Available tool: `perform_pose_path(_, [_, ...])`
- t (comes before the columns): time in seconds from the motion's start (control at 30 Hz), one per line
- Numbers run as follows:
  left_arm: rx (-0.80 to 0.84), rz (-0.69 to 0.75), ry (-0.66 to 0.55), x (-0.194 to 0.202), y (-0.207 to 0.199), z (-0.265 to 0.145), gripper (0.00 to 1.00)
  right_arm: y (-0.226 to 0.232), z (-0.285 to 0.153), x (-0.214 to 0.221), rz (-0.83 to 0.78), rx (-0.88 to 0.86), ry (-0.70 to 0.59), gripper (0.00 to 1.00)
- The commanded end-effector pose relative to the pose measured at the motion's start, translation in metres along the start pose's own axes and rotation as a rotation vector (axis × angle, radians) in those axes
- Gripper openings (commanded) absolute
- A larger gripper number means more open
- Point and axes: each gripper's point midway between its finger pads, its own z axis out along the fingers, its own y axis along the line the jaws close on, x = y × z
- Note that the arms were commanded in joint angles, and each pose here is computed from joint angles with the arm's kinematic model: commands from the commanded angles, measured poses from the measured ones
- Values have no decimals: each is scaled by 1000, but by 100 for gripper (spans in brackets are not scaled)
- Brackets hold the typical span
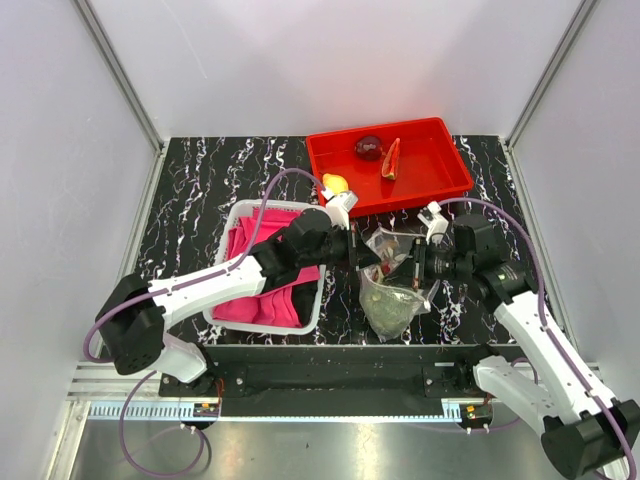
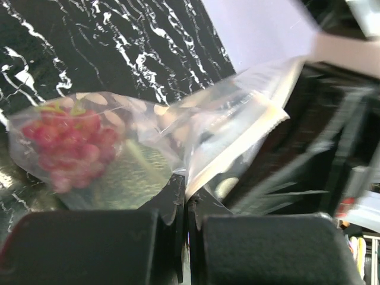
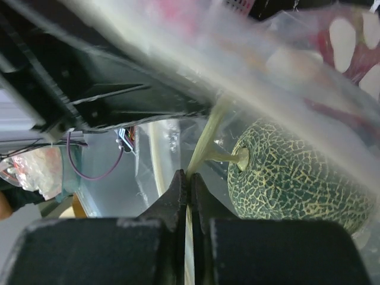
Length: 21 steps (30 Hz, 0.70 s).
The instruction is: Open the zip-top bag and remove the fake food
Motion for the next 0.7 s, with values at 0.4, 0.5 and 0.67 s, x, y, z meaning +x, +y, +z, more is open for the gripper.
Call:
perform_pose_path(0.4, [-42,48,-13,-2,5,-10,0,76,-54,-43,-249,-126,-212,0])
perform_pose_path(0.5, [-31,28,-5,3,7,-4,0,95,-61,-52,-276,-187,-237,0])
perform_pose_path(0.67, [-27,13,8,8,9,1,0,132,-76,-75,-284,-289,-303,0])
